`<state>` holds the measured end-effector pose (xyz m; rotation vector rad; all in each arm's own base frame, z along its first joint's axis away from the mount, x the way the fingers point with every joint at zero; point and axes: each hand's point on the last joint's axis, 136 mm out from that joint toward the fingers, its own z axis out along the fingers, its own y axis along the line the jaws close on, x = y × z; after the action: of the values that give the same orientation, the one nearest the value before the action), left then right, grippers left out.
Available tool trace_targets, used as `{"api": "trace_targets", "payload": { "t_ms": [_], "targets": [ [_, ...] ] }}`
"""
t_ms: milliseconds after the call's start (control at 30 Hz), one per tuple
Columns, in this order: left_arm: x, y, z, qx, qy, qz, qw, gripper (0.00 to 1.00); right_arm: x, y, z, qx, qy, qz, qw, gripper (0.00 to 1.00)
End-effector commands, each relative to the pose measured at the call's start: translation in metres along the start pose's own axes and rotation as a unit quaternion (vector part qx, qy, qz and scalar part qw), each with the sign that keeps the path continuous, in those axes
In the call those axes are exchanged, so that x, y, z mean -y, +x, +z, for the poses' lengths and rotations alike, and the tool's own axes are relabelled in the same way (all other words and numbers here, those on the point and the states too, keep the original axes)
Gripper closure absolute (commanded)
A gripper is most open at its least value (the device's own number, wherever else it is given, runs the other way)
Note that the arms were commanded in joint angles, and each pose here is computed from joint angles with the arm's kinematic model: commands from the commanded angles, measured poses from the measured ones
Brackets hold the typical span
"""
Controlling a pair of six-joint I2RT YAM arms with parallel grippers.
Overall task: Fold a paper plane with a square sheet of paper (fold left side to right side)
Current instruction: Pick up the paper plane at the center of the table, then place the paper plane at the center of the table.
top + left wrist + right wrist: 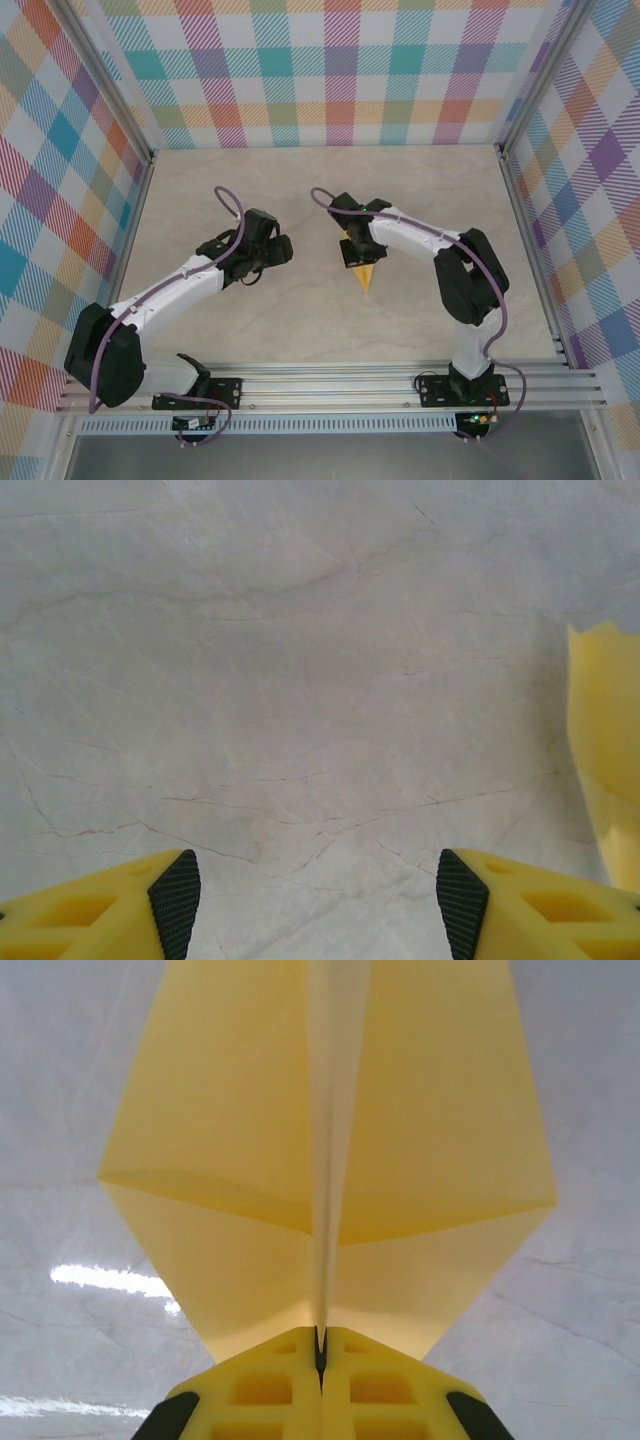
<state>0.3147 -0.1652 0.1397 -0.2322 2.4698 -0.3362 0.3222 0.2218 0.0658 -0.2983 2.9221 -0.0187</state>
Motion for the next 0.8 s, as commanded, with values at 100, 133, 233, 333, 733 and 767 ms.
{"api": "trace_targets", "payload": {
  "t_ms": [100, 133, 233, 333, 733, 767],
  "targets": [
    [-0.004, -0.009, -0.011, 0.016, -0.009, 0.008, 1.000, 0.30, 0.006, -0.050, -0.011, 0.031, -0.044, 0.032, 0.998, 1.00],
    [-0.004, -0.009, -0.011, 0.016, -0.008, 0.008, 1.000, 0.30, 0.007, -0.057, -0.007, 0.031, -0.047, 0.036, 0.998, 1.00],
    [-0.005, -0.007, -0.011, 0.013, -0.009, 0.009, 1.000, 0.30, 0.009, -0.075, 0.003, 0.028, -0.046, 0.041, 0.998, 1.00],
    [-0.006, -0.006, -0.011, 0.010, -0.012, 0.011, 1.000, 0.30, 0.009, -0.086, 0.013, 0.024, -0.037, 0.036, 0.998, 1.00],
    [-0.005, -0.006, -0.009, 0.007, -0.010, 0.010, 1.000, 0.29, 0.005, -0.082, 0.040, -0.007, -0.032, 0.026, 0.999, 0.82],
    [-0.005, -0.005, -0.009, 0.006, -0.010, 0.010, 1.000, 0.29, 0.006, -0.082, 0.040, -0.007, -0.030, 0.025, 0.999, 0.80]
  ]
}}
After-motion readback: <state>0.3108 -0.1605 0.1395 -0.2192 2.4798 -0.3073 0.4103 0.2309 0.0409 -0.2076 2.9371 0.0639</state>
